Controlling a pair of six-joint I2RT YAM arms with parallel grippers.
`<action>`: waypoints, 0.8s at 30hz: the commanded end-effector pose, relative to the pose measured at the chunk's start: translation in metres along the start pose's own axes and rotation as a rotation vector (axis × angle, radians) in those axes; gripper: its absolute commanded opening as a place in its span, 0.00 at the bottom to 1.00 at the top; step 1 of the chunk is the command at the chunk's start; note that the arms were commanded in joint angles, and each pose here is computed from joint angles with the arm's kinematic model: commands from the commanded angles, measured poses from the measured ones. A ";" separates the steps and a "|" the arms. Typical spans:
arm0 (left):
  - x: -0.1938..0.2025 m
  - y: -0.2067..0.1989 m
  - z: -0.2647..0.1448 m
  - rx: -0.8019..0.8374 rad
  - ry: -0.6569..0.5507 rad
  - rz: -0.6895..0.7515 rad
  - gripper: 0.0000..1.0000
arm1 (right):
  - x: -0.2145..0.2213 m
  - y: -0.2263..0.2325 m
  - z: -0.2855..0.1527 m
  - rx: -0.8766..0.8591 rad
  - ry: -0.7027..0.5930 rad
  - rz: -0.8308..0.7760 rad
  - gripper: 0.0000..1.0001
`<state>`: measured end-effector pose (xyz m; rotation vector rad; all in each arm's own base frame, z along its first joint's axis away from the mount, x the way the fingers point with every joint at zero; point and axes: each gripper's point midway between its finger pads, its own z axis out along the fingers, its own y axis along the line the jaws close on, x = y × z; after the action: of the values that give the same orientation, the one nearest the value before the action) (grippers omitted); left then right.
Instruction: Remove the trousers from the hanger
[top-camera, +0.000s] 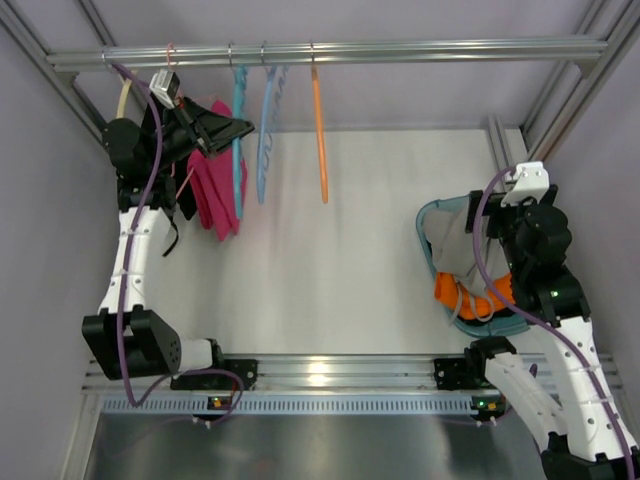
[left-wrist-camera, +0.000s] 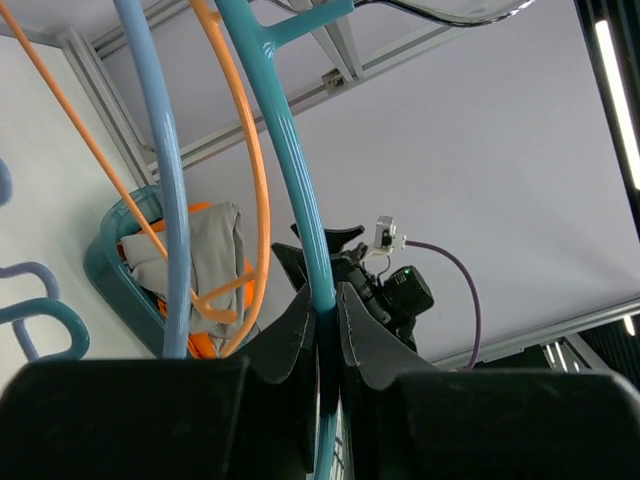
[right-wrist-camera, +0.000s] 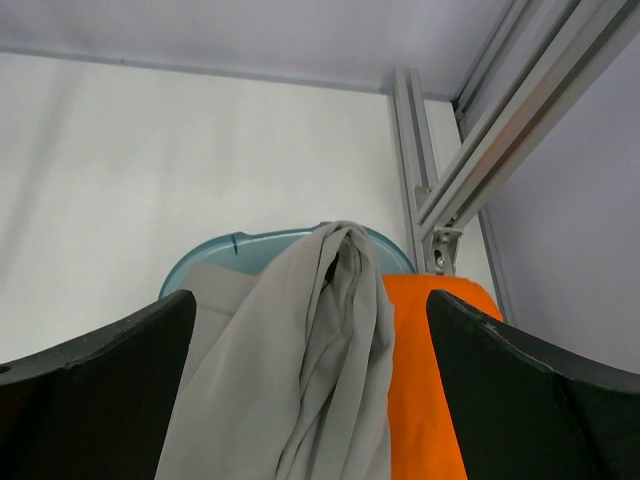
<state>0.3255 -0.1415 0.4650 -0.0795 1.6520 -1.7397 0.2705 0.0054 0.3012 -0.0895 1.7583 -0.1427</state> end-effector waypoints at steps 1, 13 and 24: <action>-0.016 -0.030 0.002 0.073 -0.027 0.217 0.00 | -0.033 -0.005 -0.007 0.007 -0.079 0.052 0.99; -0.043 0.014 0.018 0.038 -0.010 0.215 0.00 | -0.036 -0.002 -0.010 -0.008 -0.076 0.072 0.99; -0.035 0.047 0.014 -0.005 -0.020 0.190 0.00 | -0.031 0.000 -0.011 -0.015 -0.072 0.087 1.00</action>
<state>0.3804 -0.1330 0.4346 0.0004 1.6526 -1.6379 0.2691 0.0109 0.3123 -0.0519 1.7424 -0.0823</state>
